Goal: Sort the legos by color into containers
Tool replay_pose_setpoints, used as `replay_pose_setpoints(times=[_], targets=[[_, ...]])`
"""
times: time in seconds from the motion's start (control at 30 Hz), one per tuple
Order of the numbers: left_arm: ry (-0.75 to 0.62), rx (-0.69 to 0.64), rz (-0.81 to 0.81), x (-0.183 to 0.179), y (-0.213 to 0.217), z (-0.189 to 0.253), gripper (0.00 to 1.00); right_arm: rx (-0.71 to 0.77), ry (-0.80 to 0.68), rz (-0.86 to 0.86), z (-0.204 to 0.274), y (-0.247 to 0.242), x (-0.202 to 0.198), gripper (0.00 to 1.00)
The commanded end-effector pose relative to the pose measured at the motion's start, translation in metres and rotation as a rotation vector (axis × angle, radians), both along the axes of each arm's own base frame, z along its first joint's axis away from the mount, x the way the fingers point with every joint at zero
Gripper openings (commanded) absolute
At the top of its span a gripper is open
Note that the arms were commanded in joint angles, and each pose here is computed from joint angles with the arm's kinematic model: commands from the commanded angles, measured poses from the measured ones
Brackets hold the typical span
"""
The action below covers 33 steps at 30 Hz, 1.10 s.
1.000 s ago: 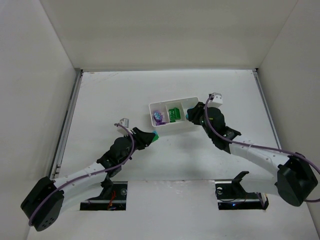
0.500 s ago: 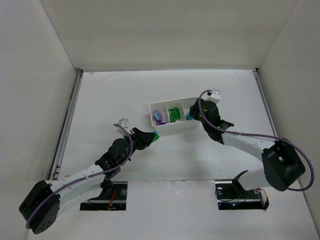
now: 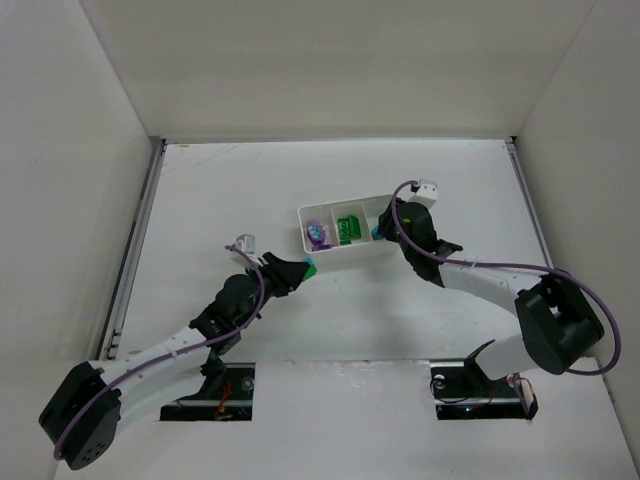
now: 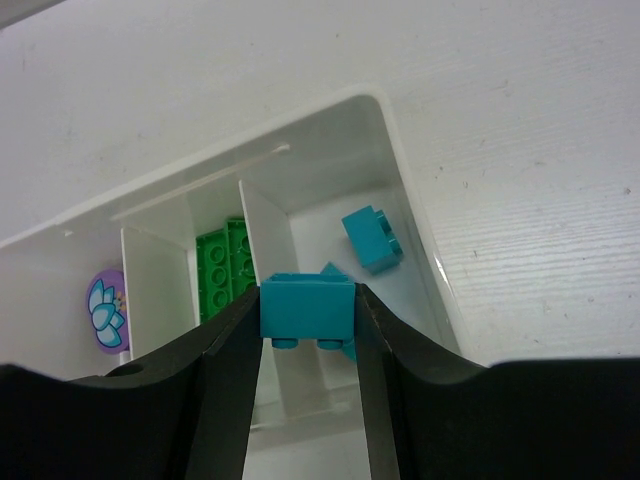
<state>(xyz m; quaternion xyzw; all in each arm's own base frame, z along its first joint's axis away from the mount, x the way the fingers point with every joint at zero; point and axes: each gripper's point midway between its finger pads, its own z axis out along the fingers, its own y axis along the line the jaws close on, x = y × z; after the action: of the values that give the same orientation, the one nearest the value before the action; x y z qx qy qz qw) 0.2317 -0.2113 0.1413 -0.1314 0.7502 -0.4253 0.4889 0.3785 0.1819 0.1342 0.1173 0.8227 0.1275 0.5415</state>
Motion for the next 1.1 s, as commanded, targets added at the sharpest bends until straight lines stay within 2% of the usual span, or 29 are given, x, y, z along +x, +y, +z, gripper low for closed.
replay_pose_setpoints(times=[0.0, 0.5, 0.57, 0.63, 0.77, 0.9, 1.07], targets=[[-0.067, -0.047, -0.002, 0.009, -0.005, 0.033, 0.23, 0.032, -0.072, -0.016, 0.023, 0.003, 0.013, 0.46], [-0.076, -0.050, -0.007, 0.009, -0.008, 0.038, 0.23, 0.021, -0.063, -0.011, 0.018, 0.003, 0.013, 0.49], [-0.077, -0.051, -0.010, 0.010, -0.008, 0.040, 0.23, 0.029, -0.069, -0.012, 0.021, 0.002, 0.012, 0.52], [-0.084, -0.058, -0.014, 0.011, -0.010, 0.045, 0.23, 0.041, -0.094, -0.008, 0.032, 0.002, 0.010, 0.63], [-0.094, -0.081, -0.016, 0.012, -0.013, 0.054, 0.23, 0.068, -0.120, 0.029, 0.046, 0.010, 0.002, 0.72], [-0.117, -0.136, -0.028, 0.012, -0.018, 0.070, 0.24, 0.133, -0.153, 0.108, 0.068, 0.021, -0.013, 0.76], [-0.140, -0.211, -0.079, 0.003, -0.021, 0.077, 0.24, 0.298, -0.170, 0.297, 0.094, 0.052, -0.055, 0.78]])
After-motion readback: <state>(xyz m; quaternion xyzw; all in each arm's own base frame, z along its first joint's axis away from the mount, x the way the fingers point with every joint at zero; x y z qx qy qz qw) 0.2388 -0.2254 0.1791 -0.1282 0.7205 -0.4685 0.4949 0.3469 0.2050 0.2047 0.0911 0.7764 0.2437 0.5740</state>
